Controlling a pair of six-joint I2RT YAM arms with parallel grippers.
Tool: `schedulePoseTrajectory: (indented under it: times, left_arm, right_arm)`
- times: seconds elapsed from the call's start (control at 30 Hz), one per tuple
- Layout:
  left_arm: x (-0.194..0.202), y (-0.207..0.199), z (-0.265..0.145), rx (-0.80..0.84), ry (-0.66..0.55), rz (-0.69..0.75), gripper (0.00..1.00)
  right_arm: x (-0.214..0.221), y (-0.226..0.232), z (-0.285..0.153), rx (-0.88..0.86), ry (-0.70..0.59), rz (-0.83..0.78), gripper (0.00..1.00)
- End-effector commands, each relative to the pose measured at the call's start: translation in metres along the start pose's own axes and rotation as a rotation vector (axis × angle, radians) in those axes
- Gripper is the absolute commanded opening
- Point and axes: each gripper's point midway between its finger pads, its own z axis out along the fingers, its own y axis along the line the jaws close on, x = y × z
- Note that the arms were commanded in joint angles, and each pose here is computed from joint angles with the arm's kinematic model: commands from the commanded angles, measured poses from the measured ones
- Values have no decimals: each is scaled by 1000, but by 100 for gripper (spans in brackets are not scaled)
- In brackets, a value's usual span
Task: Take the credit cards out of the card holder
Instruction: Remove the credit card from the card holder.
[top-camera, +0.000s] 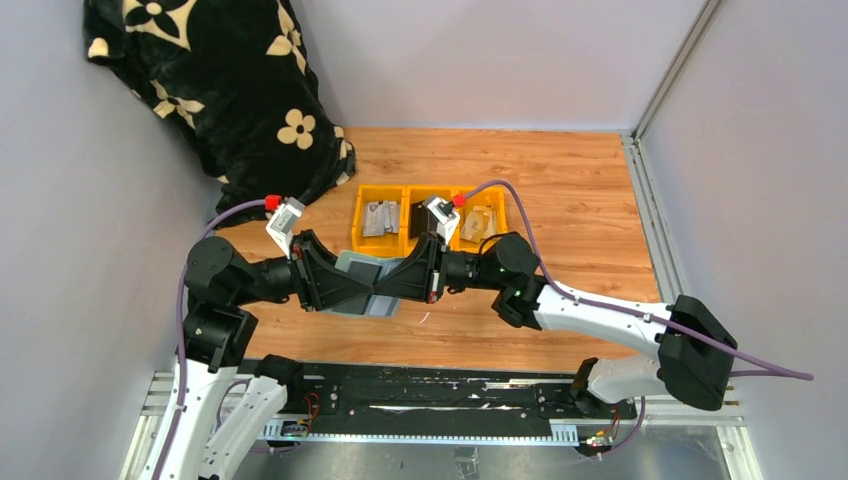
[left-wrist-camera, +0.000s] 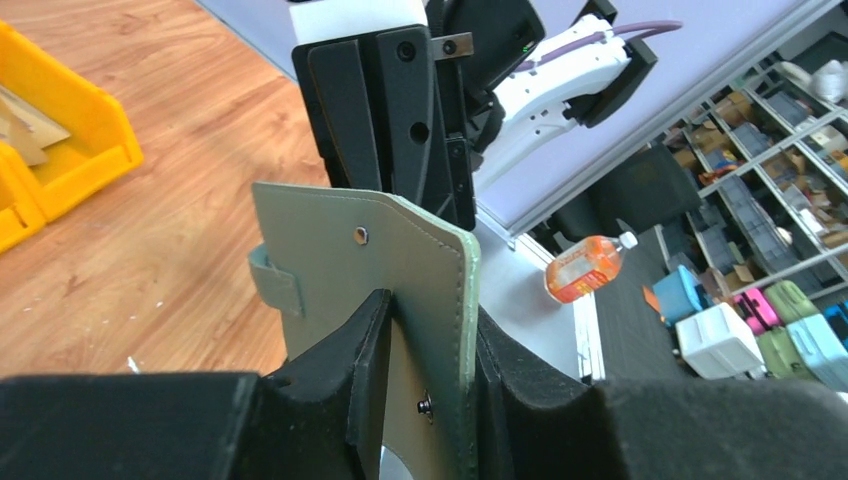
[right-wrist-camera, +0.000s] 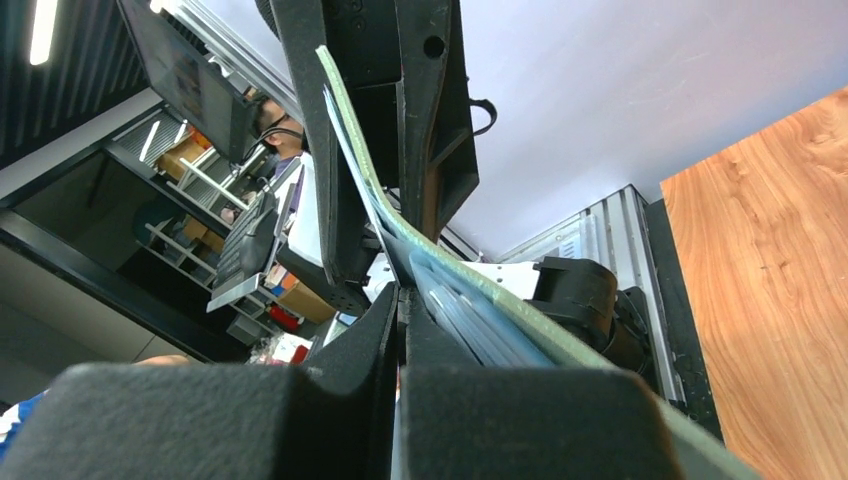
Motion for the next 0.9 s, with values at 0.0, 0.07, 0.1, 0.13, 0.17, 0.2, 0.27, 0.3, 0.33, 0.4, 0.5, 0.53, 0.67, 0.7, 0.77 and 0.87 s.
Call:
schedulePoseTrajectory:
  times: [0.0,0.07,0.1,0.13,0.17,0.2,0.27,0.3,0.33,0.4,0.5,0.53,0.67,0.7,0.77,0.87]
  left_arm:
    - [1,-24,-2,107,43,-1,31]
    - [0,-25,-2,111,44,-4,30]
    - [-1,-26,-2,113,42,-3,30]
    - [-2,-27,-1,117,41,-4,30]
    - [-3,-28,-1,120,40,-7,29]
    - [-4,-28,-1,122,39,-8,28]
    - [-5,-29,-1,125,40,-10,26]
    - [-5,-28,-1,125,40,-9,25]
    - [-5,-28,0,123,39,-9,23]
    - [-6,-26,0,118,35,-9,16]
    - [-9,-19,2,87,17,-5,0]
    - [-9,-16,2,69,12,-8,0]
    - [-11,-12,3,46,-2,-5,0]
    - [-12,-12,3,43,-5,-4,0]
    - [-12,-11,3,37,-10,2,0]
    - [-11,-7,3,18,-10,11,0]
  right_arm:
    - [-9,4,-11,-29,-66,-1,0]
    - [-8,4,-17,-26,-71,1,0]
    - [-8,5,-19,-26,-74,-2,0]
    - [-8,5,-21,-24,-74,-4,0]
    - [-8,6,-24,-24,-76,-8,0]
    - [-8,7,-26,-21,-79,-12,0]
    - [-8,8,-28,-14,-80,-17,0]
    - [-9,9,-29,-13,-79,-25,0]
    - [-9,11,-30,-14,-79,-29,0]
    - [-11,13,-31,-15,-81,-35,0]
    - [-12,15,-30,-19,-82,-36,2]
    - [-13,15,-29,-17,-82,-27,6]
    - [-15,17,-22,-54,-86,2,27]
    - [-15,16,-20,-64,-89,10,31]
    - [-18,19,-16,-88,-95,15,35]
    - [-23,24,-9,-118,-94,6,34]
